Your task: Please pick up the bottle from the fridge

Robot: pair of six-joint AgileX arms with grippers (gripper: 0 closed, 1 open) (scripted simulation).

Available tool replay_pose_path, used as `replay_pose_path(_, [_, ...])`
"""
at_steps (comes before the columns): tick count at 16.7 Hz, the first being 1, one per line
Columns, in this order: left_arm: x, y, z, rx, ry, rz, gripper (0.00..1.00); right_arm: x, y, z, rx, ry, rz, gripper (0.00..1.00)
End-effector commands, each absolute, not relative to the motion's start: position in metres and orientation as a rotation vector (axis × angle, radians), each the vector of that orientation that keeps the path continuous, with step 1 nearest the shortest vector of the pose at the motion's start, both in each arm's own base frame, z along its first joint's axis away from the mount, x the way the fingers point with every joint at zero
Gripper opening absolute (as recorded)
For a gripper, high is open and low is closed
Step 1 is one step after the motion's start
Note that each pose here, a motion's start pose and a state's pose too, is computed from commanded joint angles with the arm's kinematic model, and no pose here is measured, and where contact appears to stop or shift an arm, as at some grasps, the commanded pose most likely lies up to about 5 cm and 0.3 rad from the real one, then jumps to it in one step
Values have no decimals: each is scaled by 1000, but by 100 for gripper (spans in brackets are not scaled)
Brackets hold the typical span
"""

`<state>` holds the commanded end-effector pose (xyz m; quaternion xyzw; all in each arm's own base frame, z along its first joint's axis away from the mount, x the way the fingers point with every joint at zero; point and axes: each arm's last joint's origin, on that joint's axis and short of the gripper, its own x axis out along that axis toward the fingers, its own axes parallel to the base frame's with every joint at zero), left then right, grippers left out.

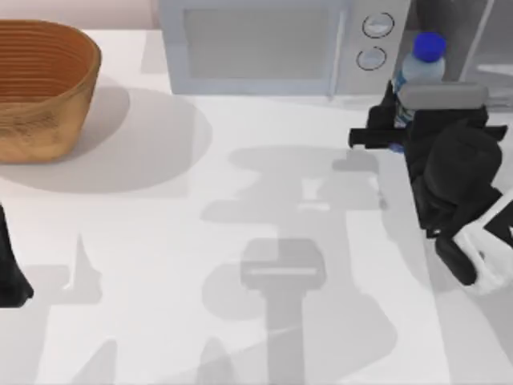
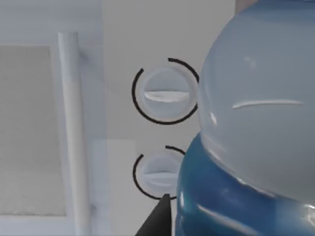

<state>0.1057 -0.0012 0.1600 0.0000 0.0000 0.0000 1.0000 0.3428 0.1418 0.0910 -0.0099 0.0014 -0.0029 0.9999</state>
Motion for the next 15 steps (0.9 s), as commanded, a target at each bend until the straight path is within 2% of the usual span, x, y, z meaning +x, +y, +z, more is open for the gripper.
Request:
replay_pose_path(3, [106, -1, 160, 0, 0, 0, 100, 360, 142, 82, -11, -6, -2, 0])
replay_pose_path(7, [106, -1, 160, 0, 0, 0, 100, 362, 142, 81, -9, -9, -1, 0])
replay_pose_path(15, [106, -1, 160, 0, 0, 0, 100, 362, 142, 81, -9, -9, -1, 60])
